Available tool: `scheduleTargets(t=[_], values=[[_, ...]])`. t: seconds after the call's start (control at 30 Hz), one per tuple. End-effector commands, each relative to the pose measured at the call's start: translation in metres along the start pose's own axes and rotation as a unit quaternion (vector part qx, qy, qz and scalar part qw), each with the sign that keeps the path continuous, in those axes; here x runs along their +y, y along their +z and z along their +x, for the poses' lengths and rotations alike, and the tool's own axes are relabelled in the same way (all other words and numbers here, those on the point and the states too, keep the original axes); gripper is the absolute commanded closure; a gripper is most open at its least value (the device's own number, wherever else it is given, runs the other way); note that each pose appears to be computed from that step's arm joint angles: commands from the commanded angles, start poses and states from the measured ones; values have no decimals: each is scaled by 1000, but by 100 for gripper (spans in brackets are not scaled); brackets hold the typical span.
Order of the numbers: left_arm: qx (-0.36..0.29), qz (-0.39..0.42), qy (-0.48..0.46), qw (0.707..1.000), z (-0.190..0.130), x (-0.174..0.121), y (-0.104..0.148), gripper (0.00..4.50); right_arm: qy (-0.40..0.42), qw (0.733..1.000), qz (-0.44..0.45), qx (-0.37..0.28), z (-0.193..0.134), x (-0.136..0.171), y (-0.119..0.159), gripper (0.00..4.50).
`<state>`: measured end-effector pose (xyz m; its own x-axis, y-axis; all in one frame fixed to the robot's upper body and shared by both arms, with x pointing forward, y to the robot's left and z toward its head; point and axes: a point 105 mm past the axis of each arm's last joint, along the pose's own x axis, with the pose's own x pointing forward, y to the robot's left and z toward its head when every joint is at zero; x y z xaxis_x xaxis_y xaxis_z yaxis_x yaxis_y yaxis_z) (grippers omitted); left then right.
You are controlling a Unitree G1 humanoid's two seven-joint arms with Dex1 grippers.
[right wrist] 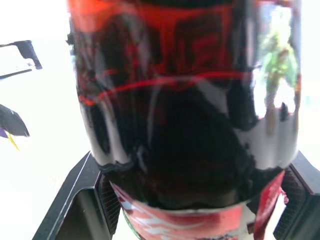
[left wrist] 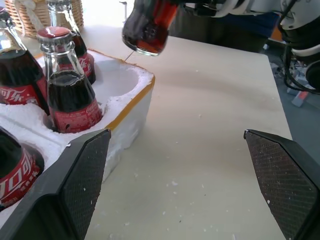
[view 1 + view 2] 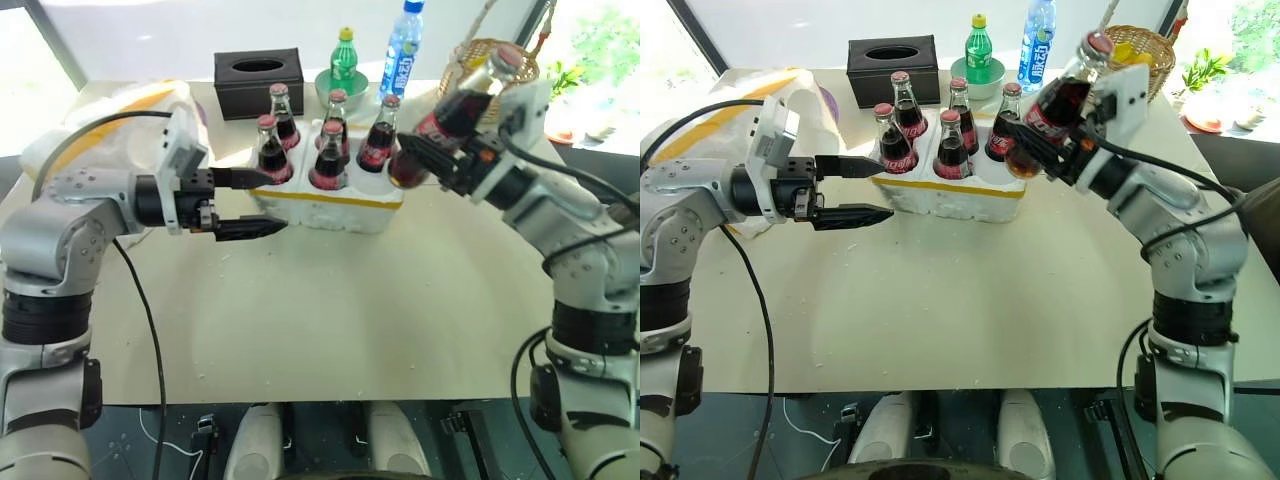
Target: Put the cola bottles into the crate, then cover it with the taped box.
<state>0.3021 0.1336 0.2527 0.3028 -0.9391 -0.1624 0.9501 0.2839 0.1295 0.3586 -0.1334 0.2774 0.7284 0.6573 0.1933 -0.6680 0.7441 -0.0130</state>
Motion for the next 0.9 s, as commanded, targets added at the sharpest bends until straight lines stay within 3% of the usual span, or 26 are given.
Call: scheduleTargets(t=[0.03, 0.33, 0.4, 0.47, 0.57, 0.73, 0.9], values=[[-15, 31, 5, 999, -4, -2, 14, 0, -8, 1000, -29, -3, 21, -3, 0, 160], [-16, 29, 28, 999, -13, -1, 14, 0, -21, 994, -77, 77, 42, -8, -62, 160], [-13, 28, 36, 999, -16, -2, 13, 0, -27, 994, -55, 96, 42, -10, -74, 54], [-8, 28, 45, 999, -22, -2, 12, 0, -29, 994, -46, 98, 42, -9, -76, 9], [-5, 23, 62, 998, -35, -4, 13, 0, -29, 995, -56, 83, 40, -8, -64, 9], [-5, 9, 117, 993, -65, -8, 15, 0, 6, 998, -51, 31, 16, -10, -15, 9], [7, 8, 190, 982, -110, -14, 22, 0, 17, 993, -110, 48, -24, -23, 22, 9]])
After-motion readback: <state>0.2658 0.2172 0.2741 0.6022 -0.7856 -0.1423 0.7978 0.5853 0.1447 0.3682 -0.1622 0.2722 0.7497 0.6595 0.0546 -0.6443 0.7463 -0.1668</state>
